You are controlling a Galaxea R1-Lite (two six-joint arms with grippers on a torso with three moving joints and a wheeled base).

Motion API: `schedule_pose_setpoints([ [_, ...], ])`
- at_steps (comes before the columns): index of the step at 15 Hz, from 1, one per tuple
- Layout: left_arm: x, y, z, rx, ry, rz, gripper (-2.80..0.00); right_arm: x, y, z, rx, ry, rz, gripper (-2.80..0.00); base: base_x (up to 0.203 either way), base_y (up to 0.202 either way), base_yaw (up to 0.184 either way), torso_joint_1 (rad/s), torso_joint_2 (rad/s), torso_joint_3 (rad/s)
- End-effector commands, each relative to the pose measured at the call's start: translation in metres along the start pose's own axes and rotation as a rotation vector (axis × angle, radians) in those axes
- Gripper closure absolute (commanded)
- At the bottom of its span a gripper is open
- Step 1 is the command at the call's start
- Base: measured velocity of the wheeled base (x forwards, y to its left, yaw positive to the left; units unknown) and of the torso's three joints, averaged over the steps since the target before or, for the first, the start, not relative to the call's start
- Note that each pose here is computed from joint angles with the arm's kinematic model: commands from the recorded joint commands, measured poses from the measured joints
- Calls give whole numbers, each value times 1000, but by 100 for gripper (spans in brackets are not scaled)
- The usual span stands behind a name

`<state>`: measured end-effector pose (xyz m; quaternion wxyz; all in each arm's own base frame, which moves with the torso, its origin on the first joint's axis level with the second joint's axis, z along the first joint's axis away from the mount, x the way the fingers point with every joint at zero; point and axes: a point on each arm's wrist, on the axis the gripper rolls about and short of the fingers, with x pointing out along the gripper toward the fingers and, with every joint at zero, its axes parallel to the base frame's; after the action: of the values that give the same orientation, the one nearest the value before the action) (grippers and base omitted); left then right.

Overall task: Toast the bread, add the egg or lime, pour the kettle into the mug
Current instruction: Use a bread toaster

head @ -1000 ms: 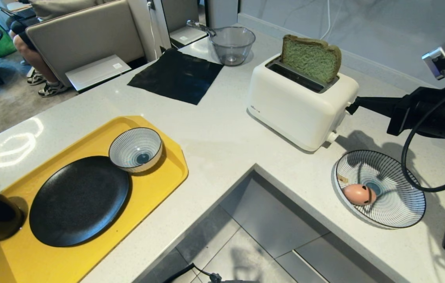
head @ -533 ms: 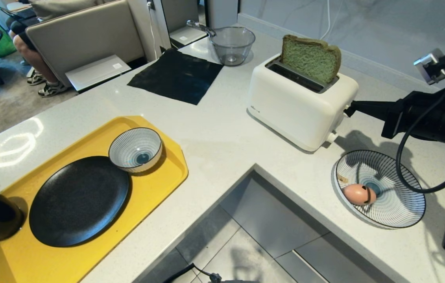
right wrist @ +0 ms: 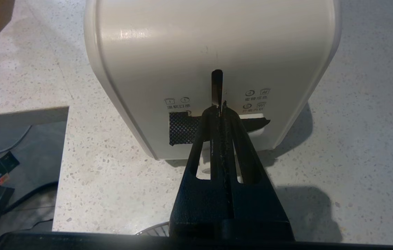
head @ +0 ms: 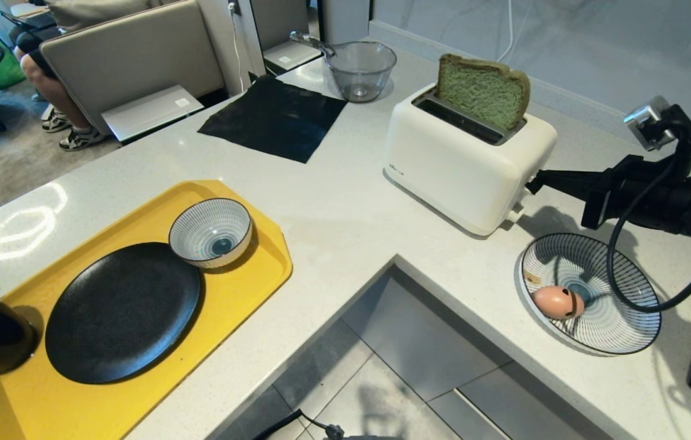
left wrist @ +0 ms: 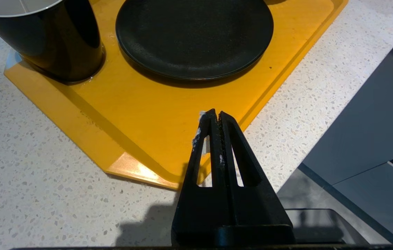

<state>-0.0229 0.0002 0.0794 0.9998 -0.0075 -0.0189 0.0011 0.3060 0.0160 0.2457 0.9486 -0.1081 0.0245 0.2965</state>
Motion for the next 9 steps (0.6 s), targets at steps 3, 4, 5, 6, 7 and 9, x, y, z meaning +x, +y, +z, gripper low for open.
schedule_pose_setpoints([
  [3,1,0,-4,0,13,1,0,8,-2,-10,-3,27,12,0,0,0,0,0,0,0],
  [4,1,0,-4,0,13,1,0,8,-2,-11,-8,29,13,0,0,0,0,0,0,0],
  [5,1,0,-4,0,13,1,0,10,-3,-13,-7,33,14,0,0,0,0,0,0,0],
  [6,1,0,-4,0,13,1,0,11,-3,-14,-7,35,16,0,0,0,0,0,0,0],
  [7,1,0,-4,0,13,1,0,11,-3,-14,-8,36,15,0,0,0,0,0,0,0],
  [9,1,0,-4,0,13,1,0,12,-4,-16,-7,41,15,0,0,0,0,0,0,0],
])
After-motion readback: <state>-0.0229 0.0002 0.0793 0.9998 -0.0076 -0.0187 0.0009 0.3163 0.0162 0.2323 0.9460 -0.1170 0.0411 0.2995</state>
